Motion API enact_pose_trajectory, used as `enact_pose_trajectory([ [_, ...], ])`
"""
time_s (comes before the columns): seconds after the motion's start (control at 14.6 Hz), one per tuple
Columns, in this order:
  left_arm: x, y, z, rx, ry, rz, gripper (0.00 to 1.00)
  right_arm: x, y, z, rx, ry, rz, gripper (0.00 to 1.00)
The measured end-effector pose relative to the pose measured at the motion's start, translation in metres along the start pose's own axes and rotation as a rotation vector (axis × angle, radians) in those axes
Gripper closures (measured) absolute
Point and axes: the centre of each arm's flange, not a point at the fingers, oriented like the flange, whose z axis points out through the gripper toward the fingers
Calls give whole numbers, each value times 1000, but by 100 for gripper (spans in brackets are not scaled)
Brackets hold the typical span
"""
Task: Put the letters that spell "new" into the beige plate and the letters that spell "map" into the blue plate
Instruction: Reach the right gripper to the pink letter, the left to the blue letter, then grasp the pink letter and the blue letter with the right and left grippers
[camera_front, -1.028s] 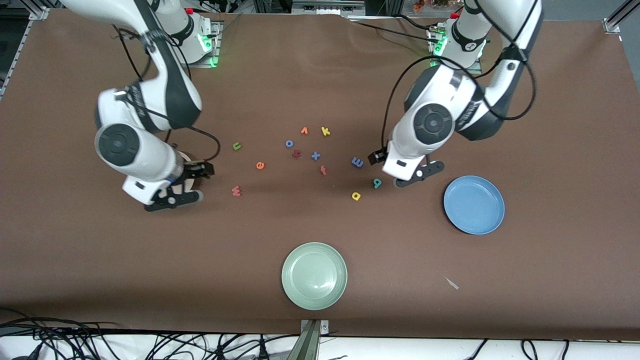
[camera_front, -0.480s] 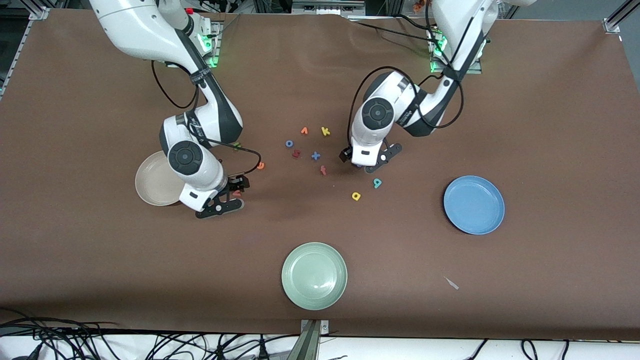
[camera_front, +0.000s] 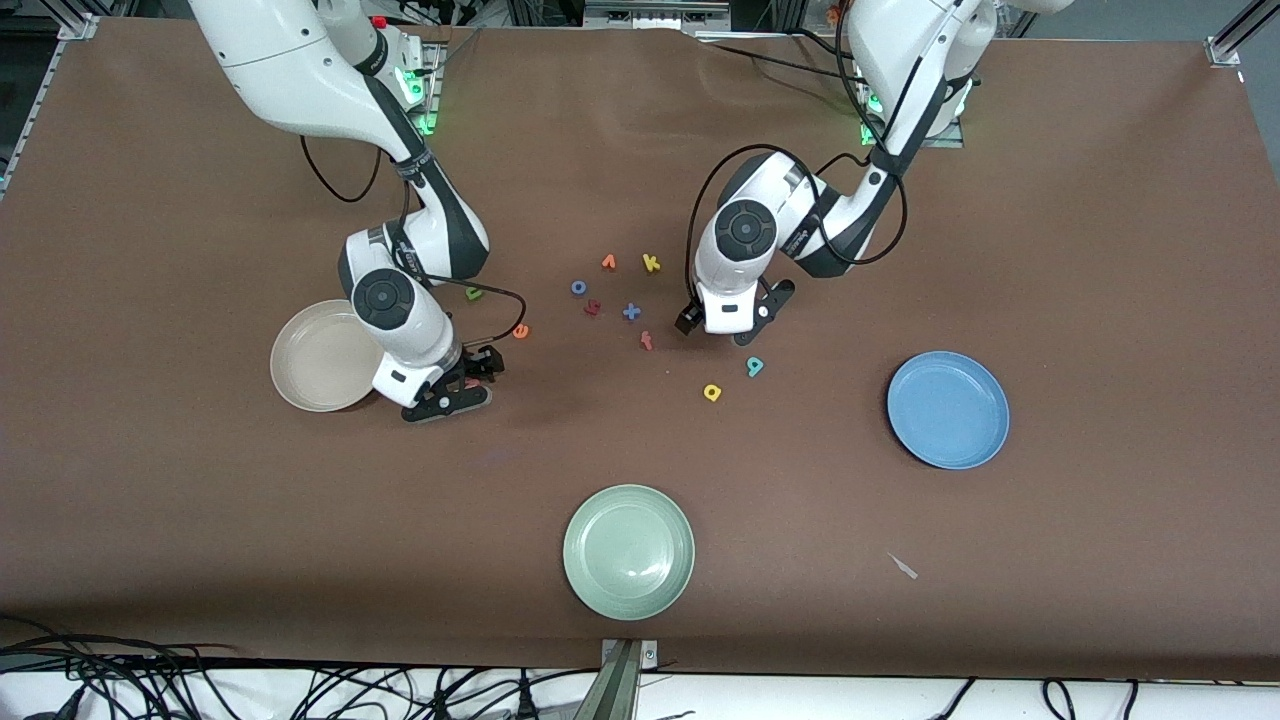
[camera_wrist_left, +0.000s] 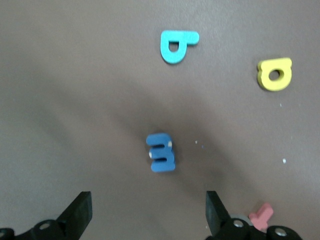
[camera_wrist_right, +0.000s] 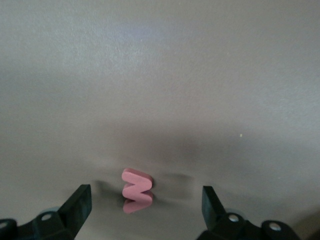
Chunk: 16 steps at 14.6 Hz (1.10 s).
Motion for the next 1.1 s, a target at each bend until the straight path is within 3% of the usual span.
enact_pose_trajectory([
  [0.14, 8, 0, 6, 4, 0, -13, 0, -2, -1, 2, 2, 5, 0, 11],
  [0.27, 13, 1, 14, -7, 0, -20, 2, -1, -1, 2, 3, 14, 4, 33],
  [0.41, 14, 2, 24, -6, 3, -17, 7, 0, -1, 1, 4, 21, 15, 37],
  [0.48, 15, 2, 29, -4, 5, -16, 7, 0, -1, 1, 4, 23, 20, 47],
  [0.55, 16, 2, 33, -4, 5, -16, 14, 0, -1, 1, 4, 25, 25, 55],
  [0.62, 16, 2, 35, -6, 5, -16, 15, 0, -1, 0, 4, 26, 27, 56],
  [0.75, 16, 3, 37, -12, 6, -17, 30, 0, -2, 0, 6, 27, 29, 68],
  [0.89, 18, 4, 39, -23, 6, -18, 40, 0, -4, 0, 8, 28, 28, 73],
  [1.1, 19, 7, 37, -44, 8, -20, 67, 5, -3, -9, 5, 13, 31, 73],
])
